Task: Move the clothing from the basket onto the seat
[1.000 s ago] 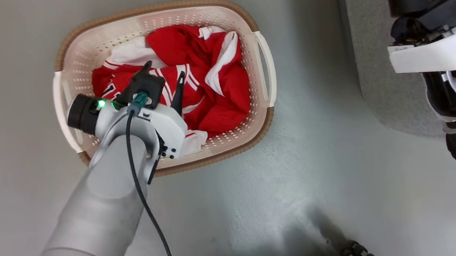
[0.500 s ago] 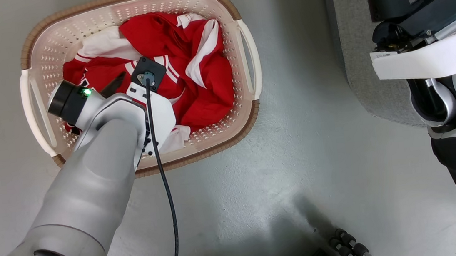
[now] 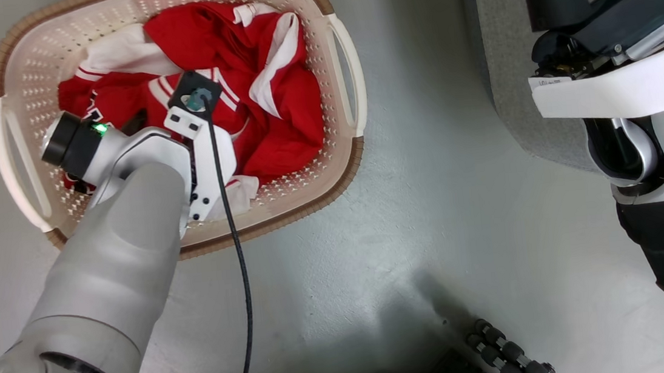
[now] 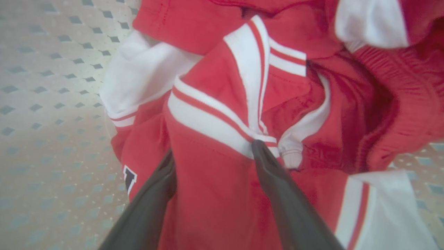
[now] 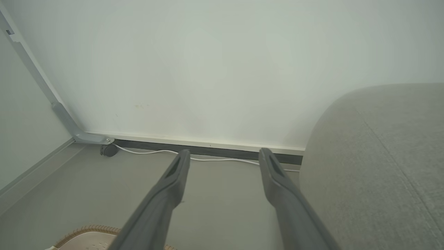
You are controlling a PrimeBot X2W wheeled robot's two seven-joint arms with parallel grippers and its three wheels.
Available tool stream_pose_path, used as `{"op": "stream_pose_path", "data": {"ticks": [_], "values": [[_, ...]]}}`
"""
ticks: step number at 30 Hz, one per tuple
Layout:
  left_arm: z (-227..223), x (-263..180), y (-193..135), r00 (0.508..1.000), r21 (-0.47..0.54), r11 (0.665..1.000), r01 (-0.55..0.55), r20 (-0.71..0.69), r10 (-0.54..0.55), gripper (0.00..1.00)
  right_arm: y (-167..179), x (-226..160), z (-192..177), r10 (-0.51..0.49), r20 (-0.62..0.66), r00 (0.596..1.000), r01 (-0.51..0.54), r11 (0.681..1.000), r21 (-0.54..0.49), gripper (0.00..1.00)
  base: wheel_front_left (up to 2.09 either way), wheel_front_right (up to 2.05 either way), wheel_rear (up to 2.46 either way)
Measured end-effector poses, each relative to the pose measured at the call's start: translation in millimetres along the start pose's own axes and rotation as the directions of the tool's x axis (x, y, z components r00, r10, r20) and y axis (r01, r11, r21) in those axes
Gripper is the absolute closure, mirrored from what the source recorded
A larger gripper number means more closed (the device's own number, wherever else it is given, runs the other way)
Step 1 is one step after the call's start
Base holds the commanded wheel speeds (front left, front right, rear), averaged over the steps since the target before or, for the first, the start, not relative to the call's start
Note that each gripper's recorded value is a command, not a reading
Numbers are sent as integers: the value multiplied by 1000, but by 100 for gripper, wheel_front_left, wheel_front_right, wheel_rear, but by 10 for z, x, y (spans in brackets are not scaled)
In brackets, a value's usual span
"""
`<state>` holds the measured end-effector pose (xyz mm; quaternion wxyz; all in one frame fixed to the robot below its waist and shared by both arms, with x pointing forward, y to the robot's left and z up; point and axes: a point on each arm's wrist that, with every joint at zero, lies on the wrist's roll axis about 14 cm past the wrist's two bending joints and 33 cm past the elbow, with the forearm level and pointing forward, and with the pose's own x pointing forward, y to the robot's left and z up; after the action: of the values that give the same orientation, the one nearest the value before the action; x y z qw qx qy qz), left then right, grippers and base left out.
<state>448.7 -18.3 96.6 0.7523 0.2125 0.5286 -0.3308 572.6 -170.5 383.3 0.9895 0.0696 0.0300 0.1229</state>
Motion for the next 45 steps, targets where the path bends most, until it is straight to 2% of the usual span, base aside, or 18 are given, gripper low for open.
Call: {"op": "stream_pose_path", "data": {"ticks": [6, 7, 8, 17, 29, 45], "values": [[-70, 118, -18, 1000, 5, 1000, 7, -17, -7, 0, -24, 15, -42, -5, -1, 1000, 5, 1000, 5, 0, 0, 0, 0], [-62, 128, -14, 1000, 6, 1000, 7, -16, -7, 22, -26, 15, -49, -7, -2, 1000, 7, 1000, 7, 0, 0, 0, 0], [-48, 135, -8, 1000, 7, 1000, 6, -9, -6, 100, -28, 14, -52, -8, -2, 1000, 8, 1000, 8, 0, 0, 0, 0], [155, -1, 93, 996, -26, 1000, -14, 92, 16, 100, -24, 10, 76, -16, 16, 1000, 15, 1000, 14, 0, 0, 0, 0], [255, -548, 12, 971, -33, 999, -1, 239, 9, 100, 3, -132, 395, -27, 40, 999, 27, 1000, 3, 0, 0, 0, 0], [540, -1584, -246, 873, -120, 992, 26, 487, 36, 100, 147, -644, 700, -57, 32, 998, 56, 998, 16, 0, 0, 0, 0]]}}
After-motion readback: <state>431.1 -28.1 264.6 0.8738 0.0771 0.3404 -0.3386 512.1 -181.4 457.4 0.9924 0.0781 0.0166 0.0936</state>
